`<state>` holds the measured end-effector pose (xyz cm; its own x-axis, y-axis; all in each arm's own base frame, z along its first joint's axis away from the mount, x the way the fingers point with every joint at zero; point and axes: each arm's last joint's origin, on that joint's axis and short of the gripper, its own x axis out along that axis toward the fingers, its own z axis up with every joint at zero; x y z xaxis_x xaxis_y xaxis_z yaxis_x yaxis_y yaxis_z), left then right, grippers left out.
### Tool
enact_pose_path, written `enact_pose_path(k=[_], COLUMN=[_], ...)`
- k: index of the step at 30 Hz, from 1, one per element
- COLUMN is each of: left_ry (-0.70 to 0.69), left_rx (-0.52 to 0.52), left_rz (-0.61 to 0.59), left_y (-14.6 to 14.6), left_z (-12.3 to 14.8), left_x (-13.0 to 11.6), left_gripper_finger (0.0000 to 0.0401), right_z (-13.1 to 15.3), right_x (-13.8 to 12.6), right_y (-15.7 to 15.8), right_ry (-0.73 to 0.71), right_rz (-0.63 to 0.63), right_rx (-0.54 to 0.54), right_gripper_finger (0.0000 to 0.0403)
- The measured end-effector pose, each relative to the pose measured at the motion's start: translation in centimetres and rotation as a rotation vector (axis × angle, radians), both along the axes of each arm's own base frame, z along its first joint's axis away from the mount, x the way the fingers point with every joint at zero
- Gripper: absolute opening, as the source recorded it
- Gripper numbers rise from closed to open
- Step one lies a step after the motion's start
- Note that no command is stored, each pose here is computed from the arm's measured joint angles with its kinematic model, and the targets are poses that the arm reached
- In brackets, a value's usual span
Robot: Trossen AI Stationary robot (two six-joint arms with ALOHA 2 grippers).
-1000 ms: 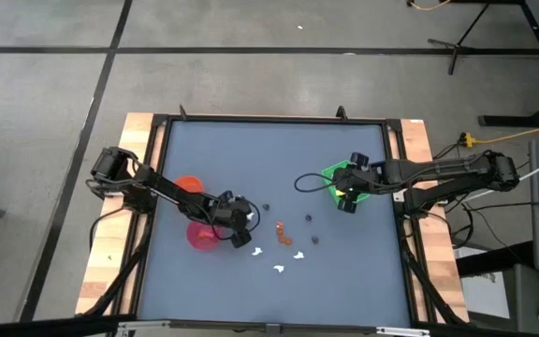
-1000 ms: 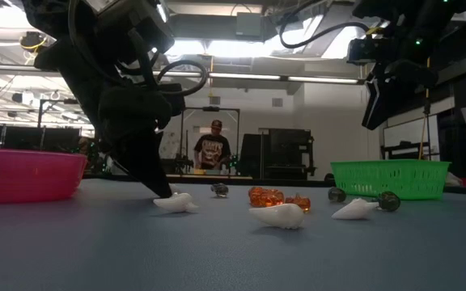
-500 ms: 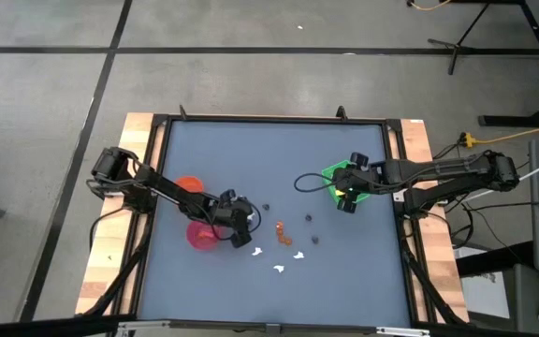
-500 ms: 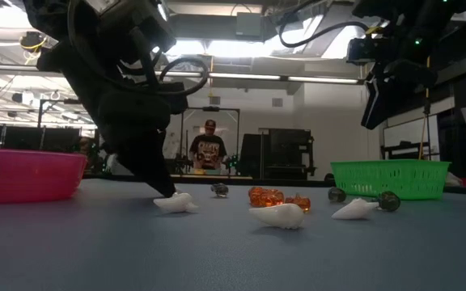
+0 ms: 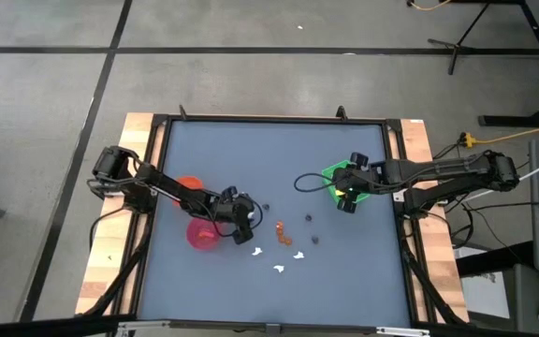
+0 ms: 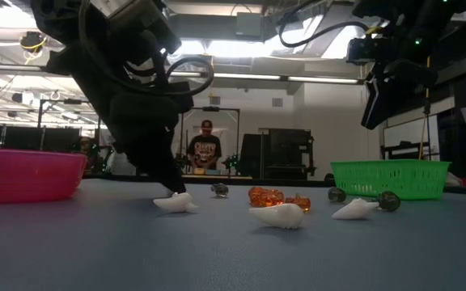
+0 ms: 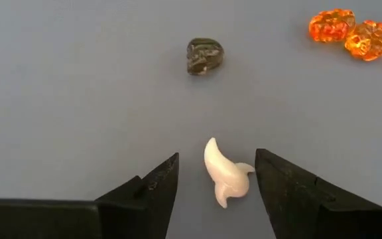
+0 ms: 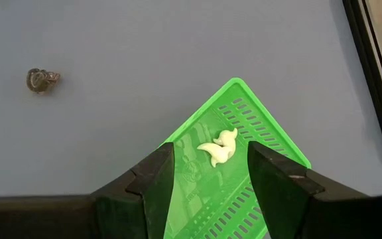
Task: Sort Halloween decoration
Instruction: Put the white ghost toy into the green bin
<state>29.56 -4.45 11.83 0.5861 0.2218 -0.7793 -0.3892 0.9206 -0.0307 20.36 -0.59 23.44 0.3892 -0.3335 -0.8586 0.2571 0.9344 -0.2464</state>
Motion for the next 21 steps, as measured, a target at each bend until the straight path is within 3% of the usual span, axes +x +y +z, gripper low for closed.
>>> enact_pose_path(k=[9, 21], left_ry=[0.010, 0.023], left_rx=[-0.032, -0.030], left_rz=[-0.015, -0.015], left_y=[-0.11, -0.09], left_z=[-0.06, -0.12], left_x=[-0.05, -0.16], left_gripper_finger=[0.0178, 0.0116], right_z=[0.00, 0.01], right_x=[0.00, -0.01], right_y=[0.00, 0.01], right_ry=[0.000, 0.000], right_rz=[0.000, 0.000], right_rx=[0.000, 0.000], right_gripper_finger=[0.0191, 0.0191])
